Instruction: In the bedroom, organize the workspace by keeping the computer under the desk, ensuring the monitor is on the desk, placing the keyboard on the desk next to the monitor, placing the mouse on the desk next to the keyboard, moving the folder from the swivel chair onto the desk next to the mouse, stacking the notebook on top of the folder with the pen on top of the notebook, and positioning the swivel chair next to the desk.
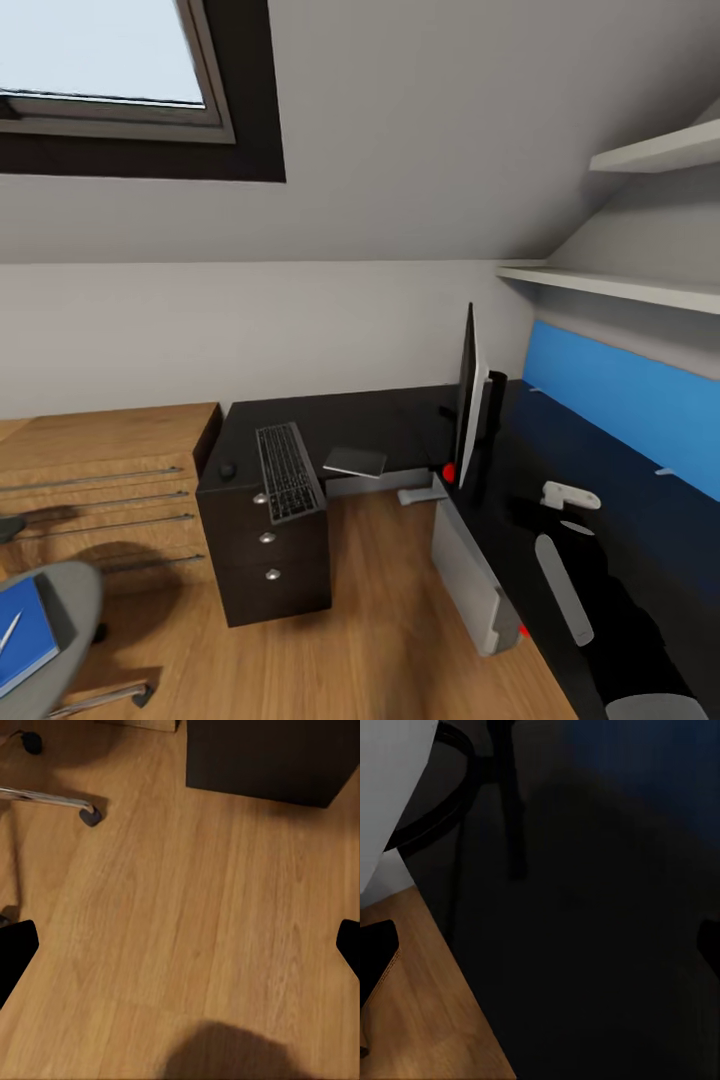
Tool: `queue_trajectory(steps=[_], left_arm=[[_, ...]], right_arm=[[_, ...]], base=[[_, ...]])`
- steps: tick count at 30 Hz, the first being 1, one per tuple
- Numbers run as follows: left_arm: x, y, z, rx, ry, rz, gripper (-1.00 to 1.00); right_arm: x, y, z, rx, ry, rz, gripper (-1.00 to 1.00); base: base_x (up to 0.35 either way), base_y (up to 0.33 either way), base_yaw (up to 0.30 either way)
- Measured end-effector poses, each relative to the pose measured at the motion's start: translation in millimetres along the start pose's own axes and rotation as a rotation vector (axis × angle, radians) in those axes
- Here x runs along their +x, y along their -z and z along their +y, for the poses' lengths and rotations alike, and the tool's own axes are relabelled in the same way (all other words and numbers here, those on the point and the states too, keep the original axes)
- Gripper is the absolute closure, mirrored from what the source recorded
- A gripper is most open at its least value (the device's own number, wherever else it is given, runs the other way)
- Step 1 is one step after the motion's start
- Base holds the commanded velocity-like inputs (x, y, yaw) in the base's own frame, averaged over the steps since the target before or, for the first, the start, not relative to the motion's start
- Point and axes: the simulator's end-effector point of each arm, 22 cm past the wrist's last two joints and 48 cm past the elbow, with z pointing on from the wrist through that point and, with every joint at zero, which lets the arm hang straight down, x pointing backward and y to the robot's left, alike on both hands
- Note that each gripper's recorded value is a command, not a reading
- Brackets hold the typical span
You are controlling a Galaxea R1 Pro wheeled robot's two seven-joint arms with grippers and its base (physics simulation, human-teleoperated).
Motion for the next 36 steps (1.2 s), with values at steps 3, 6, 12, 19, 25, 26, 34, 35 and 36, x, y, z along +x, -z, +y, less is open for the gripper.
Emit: queue_trajectory(steps=[3,6,12,19,25,26,34,35,36], left_arm=[[0.0,0.0,0.0,0.0,0.0,0.0,-1.0],[0.0,0.1,0.1,0.0,0.0,0.0,-1.0],[0.0,0.0,0.0,0.0,0.0,0.0,-1.0],[0.1,-0.2,0.0,0.0,0.0,0.0,-1.0],[0.0,0.0,0.1,0.0,0.0,0.0,-1.0],[0.0,0.0,0.1,0.0,0.0,0.0,-1.0],[0.0,-0.1,-0.1,0.0,0.0,0.0,-1.0],[-0.1,-0.2,-0.2,0.0,0.0,0.0,-1.0],[-0.1,-0.2,0.0,0.0,0.0,0.0,-1.0]], right_arm=[[-2.7,0.1,-0.4,0.001,-0.005,-0.011,-1.0],[-4.5,0.1,-1.0,0.001,-0.008,-0.018,-1.0],[-4.8,-0.3,-1.4,0.002,-0.01,-0.021,-1.0],[-4.0,-0.6,-0.7,0.002,-0.011,-0.019,-1.0],[-3.7,-0.4,-0.7,0.002,-0.01,-0.019,-1.0],[-3.7,-0.4,-0.8,0.002,-0.01,-0.019,-1.0],[-4.2,-0.4,-0.9,0.003,-0.01,-0.021,-1.0],[-4.2,-0.5,-0.8,0.003,-0.01,-0.021,-1.0],[-4.2,-0.5,-0.8,0.003,-0.01,-0.021,-1.0]], base=[[0.283,0.0,0.0],[0.303,0.0,0.0],[0.275,0.0,0.0],[0.085,0.0,0.0],[0.196,0.0,0.0],[0.273,0.0,0.0],[0.249,0.0,0.0],[0.084,0.0,0.0],[0.067,0.0,0.0]])
